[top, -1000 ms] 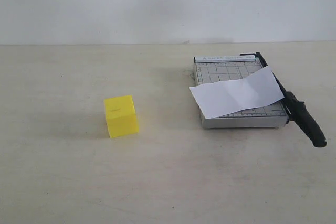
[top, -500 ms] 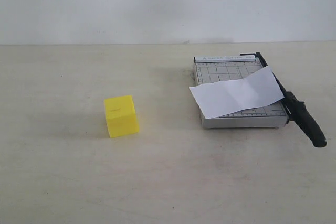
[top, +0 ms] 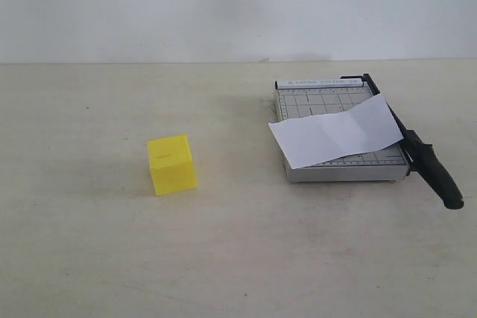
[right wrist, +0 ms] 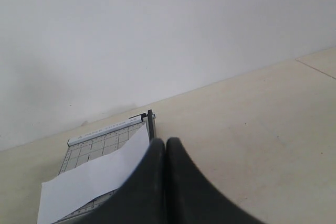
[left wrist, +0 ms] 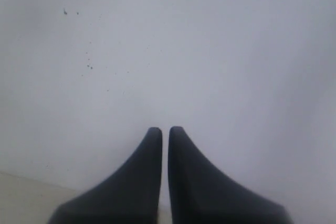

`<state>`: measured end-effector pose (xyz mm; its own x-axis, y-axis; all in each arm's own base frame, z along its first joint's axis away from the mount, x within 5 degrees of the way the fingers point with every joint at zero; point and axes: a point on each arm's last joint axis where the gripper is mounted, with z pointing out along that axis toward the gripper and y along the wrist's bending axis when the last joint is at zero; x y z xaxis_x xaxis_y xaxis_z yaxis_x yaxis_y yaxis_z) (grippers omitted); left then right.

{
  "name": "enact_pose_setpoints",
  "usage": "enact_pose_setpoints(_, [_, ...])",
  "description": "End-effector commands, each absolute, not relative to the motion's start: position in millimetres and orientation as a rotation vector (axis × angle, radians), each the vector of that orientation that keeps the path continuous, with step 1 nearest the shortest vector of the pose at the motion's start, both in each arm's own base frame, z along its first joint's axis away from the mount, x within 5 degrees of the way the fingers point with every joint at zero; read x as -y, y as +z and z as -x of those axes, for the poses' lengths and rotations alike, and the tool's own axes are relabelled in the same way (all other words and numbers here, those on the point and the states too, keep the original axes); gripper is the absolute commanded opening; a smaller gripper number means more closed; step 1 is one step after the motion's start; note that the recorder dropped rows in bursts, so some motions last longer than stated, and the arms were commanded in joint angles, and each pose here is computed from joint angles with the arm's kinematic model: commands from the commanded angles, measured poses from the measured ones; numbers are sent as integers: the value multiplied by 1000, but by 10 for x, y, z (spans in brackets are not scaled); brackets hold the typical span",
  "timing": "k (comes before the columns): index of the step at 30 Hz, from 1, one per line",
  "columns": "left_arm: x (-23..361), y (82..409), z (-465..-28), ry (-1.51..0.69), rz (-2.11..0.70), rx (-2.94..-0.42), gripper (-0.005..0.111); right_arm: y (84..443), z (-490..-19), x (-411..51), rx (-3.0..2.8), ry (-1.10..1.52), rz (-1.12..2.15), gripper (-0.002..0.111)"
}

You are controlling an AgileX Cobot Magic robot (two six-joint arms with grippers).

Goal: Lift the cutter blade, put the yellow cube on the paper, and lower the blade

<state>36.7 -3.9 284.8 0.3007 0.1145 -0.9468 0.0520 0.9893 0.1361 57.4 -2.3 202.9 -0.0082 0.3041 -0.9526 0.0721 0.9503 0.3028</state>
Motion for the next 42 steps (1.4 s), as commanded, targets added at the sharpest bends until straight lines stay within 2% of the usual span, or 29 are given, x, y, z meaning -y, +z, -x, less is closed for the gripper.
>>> enact_pose_setpoints(1, [55, 2995, -302, 12, -162, -1246, 5, 2039, -571, 24, -1566, 183, -290, 0])
enact_pose_setpoints(9, [59, 3206, -197, -19, -152, -1193, 5, 2039, -571, 24, -1566, 183, -290, 0])
enact_pose_setpoints(35, [44, 3241, -183, -85, -87, -1170, 5, 2039, -571, 24, -1566, 183, -290, 0])
enact_pose_setpoints(42, [40, 3373, -107, -116, -69, -1130, 5, 2039, -571, 24, -1566, 183, -290, 0])
